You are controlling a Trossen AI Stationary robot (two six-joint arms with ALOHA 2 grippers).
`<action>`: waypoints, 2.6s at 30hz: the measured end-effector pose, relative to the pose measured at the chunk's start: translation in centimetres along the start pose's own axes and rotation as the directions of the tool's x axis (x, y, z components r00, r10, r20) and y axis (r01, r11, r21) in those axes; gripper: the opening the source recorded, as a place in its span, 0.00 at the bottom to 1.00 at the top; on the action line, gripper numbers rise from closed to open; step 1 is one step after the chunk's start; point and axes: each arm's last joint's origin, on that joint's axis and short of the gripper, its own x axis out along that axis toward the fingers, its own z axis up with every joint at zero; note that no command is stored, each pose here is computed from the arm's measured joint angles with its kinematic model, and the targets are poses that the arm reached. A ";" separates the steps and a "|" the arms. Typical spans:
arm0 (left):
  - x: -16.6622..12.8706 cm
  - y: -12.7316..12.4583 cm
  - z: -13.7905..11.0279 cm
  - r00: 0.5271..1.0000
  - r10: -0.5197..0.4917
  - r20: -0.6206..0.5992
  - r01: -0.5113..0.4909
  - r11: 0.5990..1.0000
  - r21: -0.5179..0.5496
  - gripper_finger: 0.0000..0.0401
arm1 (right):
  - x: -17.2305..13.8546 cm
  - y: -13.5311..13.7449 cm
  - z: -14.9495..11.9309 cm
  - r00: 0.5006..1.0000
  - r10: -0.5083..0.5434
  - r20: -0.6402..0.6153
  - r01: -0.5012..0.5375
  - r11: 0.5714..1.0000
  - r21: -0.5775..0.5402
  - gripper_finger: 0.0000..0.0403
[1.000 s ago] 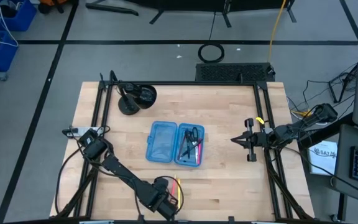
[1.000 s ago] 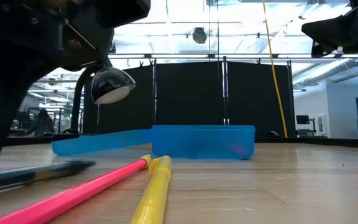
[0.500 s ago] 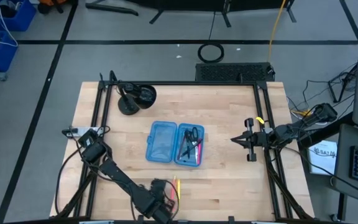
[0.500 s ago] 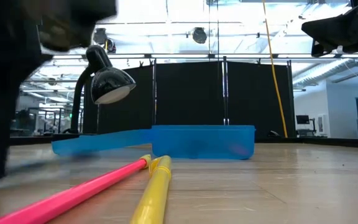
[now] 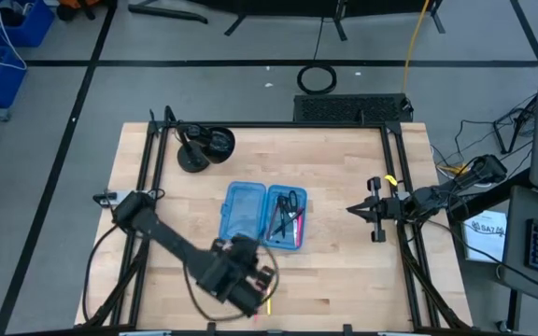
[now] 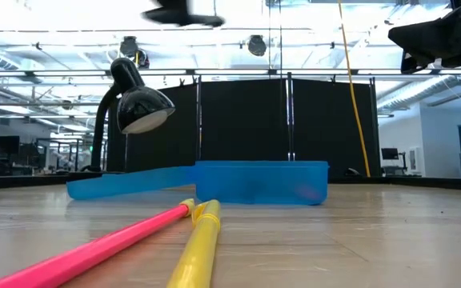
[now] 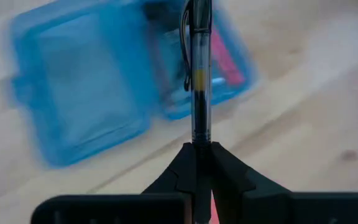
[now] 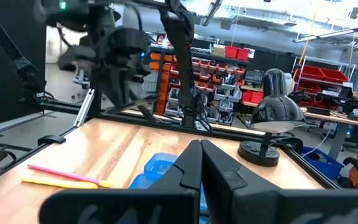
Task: Pick & place school supplies into a supply box
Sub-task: Put the black pen into the blue box
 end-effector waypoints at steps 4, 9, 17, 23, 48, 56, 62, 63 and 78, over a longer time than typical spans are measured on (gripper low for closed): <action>0.3 -0.8 3.4 0.994 -0.110 0.008 0.109 0.993 0.047 0.07 | 0.0 0.0 0.0 1.000 -0.001 0.003 0.001 1.000 0.007 0.00; 2.1 -1.1 7.4 0.988 -0.157 0.000 0.156 0.982 0.111 0.07 | 0.0 0.0 -0.1 1.000 0.002 -0.005 -0.002 1.000 0.031 0.00; 5.7 -0.6 11.9 0.980 -0.190 -0.057 0.198 0.964 0.177 0.07 | 0.0 0.1 -0.5 0.999 0.010 -0.045 -0.006 0.997 0.072 0.00; 8.9 1.6 14.3 0.987 -0.107 -0.119 0.120 0.986 0.113 0.07 | 0.0 0.1 -0.6 0.998 0.012 -0.060 -0.007 0.996 0.089 0.00; 18.2 5.5 10.5 0.960 -0.054 -0.275 -0.004 0.979 -0.206 0.08 | 0.0 0.1 -0.7 0.998 0.013 -0.067 -0.010 0.998 0.057 0.00; 18.3 5.6 10.8 0.966 -0.048 -0.253 -0.003 0.981 -0.196 0.08 | 0.0 0.1 -0.6 0.998 0.013 -0.062 -0.009 0.998 0.059 0.00; 18.1 5.5 10.5 0.969 -0.045 -0.244 -0.009 0.976 -0.217 0.08 | 0.0 0.1 -0.6 0.998 0.012 -0.060 -0.009 0.998 0.058 0.00; 18.1 5.4 10.5 0.971 -0.040 -0.234 -0.014 0.974 -0.225 0.08 | 0.0 0.1 -0.6 0.998 0.012 -0.060 -0.009 0.998 0.057 0.00; 19.5 5.2 9.3 0.959 -0.039 -0.279 -0.017 0.981 -0.196 0.08 | 0.0 0.1 -0.6 0.998 0.012 -0.056 -0.008 0.998 0.061 0.00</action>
